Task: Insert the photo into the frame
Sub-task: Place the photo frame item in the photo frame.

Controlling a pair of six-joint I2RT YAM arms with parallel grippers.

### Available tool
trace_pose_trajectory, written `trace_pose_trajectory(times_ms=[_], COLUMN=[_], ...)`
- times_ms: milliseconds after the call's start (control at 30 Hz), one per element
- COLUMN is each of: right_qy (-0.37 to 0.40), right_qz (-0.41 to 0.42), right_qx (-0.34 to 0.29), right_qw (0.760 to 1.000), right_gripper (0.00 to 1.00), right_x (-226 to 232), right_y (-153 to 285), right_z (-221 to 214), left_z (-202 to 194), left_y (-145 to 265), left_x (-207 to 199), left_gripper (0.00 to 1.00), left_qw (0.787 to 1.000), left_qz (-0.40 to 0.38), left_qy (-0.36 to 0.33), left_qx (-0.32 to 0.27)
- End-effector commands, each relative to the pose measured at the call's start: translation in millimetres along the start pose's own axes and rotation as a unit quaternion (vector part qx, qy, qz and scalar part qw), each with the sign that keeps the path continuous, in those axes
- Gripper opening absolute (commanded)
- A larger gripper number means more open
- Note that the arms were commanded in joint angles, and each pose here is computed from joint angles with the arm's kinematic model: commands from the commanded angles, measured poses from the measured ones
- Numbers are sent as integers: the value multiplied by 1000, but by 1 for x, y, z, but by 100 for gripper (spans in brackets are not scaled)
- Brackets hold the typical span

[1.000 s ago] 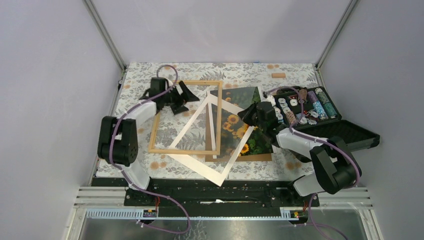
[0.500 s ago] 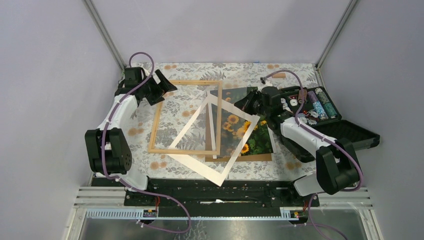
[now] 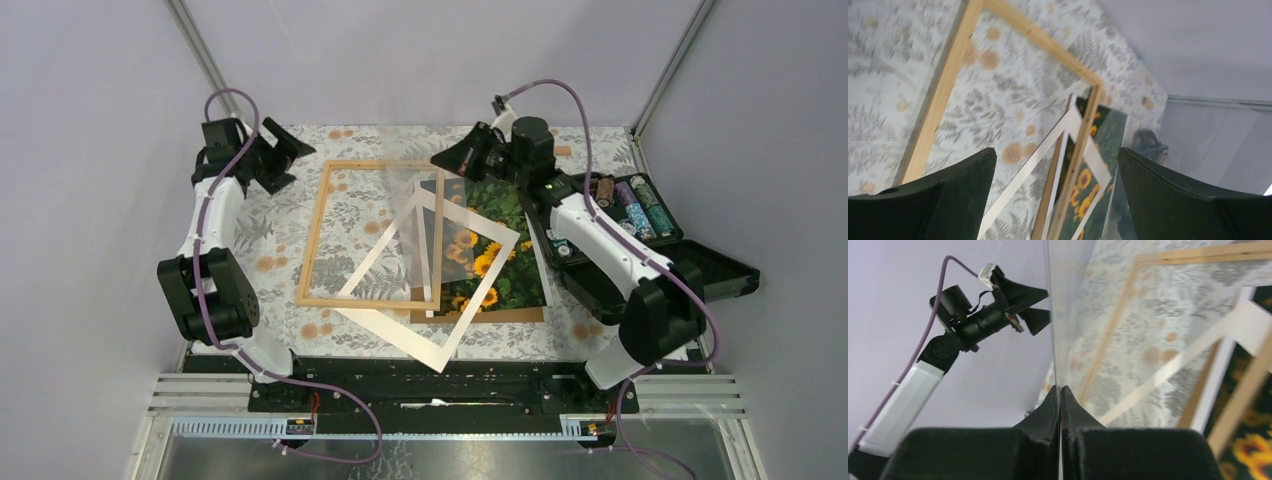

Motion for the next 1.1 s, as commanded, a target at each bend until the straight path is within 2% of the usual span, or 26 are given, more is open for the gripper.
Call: trace_pose_trajectory(times_ms=[0, 100, 367, 533, 800, 1067], right_qy=[-37, -75, -171, -218, -259, -277], right_qz=[80, 125, 180, 110, 54, 27], right_qx=[13, 14, 19, -24, -31, -35], right_qw=[996, 989, 968, 969, 964, 960], right_gripper=[0, 0, 0, 0, 0, 0], right_x=[44, 61, 79, 30, -42, -72], right_y=[-28, -49, -98, -125, -166, -169], right_z=[6, 9, 2, -16, -65, -85], left_z=[22, 26, 35, 34, 26, 20], left_y=[43, 63, 98, 100, 68, 42], left_x=[-80, -100, -126, -126, -101, -83], left_gripper=[97, 98, 98, 98, 98, 98], left_qw=[993, 988, 978, 978, 985, 988], left_qz=[-83, -98, -103, -102, -92, -70], left_qy=[-58, -78, -113, -117, -101, -107], left_qx=[-61, -87, -138, -139, -105, -89])
Point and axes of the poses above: each gripper's point midway between its finger pads, its own y axis back along the fingers, its own x axis along the line the jaws close on, z = x × y, the point moved 2 cm from there along y, back along the fingers, and after that the axes turned 15 degrees about y, right-handed, at the moved point
